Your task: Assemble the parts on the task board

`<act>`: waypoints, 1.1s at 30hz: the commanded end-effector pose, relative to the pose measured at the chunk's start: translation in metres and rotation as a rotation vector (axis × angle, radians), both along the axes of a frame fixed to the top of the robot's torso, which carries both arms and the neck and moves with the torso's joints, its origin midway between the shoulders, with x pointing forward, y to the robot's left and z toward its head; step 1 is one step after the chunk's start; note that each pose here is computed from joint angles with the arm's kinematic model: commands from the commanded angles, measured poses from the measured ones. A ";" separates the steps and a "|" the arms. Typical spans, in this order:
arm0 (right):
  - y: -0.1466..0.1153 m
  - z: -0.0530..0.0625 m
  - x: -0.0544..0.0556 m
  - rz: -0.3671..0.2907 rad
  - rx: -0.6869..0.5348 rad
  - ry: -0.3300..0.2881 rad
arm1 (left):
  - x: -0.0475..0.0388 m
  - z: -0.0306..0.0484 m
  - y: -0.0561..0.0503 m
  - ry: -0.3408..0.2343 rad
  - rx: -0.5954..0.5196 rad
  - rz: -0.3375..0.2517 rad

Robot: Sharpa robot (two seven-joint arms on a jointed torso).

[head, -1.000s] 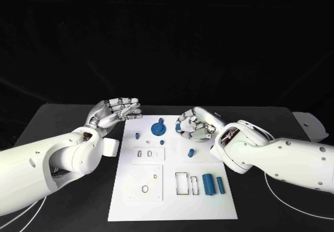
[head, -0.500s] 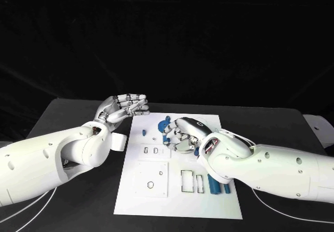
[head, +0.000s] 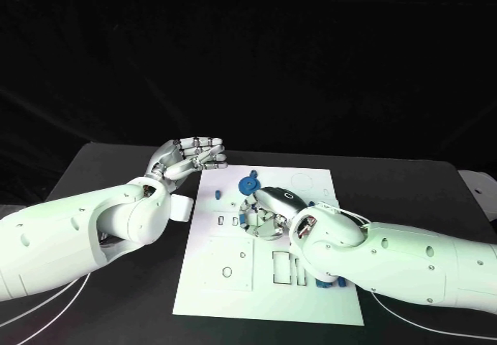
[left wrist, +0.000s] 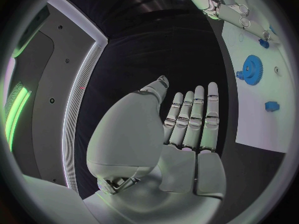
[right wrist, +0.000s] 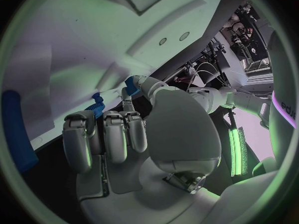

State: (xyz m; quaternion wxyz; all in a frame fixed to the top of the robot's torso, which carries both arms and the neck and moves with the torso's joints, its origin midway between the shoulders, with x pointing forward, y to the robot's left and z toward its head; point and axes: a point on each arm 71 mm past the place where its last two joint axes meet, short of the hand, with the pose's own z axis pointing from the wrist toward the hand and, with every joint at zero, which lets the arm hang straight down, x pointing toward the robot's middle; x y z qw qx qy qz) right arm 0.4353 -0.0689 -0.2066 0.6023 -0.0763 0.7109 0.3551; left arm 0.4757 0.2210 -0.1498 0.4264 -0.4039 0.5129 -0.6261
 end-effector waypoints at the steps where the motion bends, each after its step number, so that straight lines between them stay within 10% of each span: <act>1: 0.001 -0.004 0.000 0.004 -0.057 -0.009 | -0.0008 0.0015 -0.003 -0.011 -0.008 -0.021; 33: 0.001 -0.009 0.003 -0.006 -0.117 -0.005 | -0.0012 0.0014 -0.003 -0.007 -0.006 -0.022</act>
